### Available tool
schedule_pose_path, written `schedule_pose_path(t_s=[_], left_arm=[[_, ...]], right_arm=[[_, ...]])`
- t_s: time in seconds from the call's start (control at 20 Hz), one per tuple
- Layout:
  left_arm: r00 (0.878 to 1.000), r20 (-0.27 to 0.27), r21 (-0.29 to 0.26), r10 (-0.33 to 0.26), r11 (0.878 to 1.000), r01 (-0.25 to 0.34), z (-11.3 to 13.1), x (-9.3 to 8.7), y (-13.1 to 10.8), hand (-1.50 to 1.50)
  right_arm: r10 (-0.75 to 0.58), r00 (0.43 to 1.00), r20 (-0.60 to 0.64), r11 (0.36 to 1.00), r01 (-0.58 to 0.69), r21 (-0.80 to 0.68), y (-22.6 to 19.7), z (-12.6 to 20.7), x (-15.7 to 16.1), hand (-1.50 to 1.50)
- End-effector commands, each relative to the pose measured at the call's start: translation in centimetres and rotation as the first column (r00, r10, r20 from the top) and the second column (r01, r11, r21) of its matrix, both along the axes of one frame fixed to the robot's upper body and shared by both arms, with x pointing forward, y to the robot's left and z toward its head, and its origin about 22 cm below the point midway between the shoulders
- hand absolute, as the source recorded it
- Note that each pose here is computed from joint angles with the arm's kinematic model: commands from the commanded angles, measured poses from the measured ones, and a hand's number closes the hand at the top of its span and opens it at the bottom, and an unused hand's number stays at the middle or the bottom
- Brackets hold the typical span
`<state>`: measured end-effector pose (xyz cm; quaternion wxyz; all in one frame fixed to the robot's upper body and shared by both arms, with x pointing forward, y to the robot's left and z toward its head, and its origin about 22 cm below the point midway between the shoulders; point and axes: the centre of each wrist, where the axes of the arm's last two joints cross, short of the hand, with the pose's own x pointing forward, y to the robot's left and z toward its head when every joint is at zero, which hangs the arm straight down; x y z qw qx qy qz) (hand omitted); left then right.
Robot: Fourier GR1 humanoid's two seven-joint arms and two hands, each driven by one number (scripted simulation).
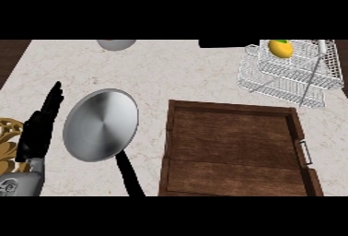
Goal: Pick the lemon from the tray and place it in the tiered basket
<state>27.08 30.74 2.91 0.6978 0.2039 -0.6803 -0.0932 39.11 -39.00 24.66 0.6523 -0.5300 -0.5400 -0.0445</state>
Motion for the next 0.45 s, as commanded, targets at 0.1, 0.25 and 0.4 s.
schedule_pose_path(t_s=[0.1,0.25,0.4], left_arm=[[1.0,-0.014,0.005,0.01,1.0,-0.01,0.1,0.1,0.8,0.0],[1.0,0.004,0.003,0.028,1.0,-0.028,-1.7,-0.4,-0.4,0.0],[1.0,-0.002,0.006,0.014,1.0,-0.014,0.2,-0.9,-0.7,0.0]], right_arm=[[0.025,1.0,0.002,0.998,-0.025,0.062,-4.0,-0.5,-6.6,-1.5],[0.031,0.999,0.04,0.996,-0.034,0.079,-5.6,-1.4,-10.2,-1.5],[0.009,0.995,0.101,0.994,-0.02,0.109,-7.6,-1.9,-14.0,-1.5]])
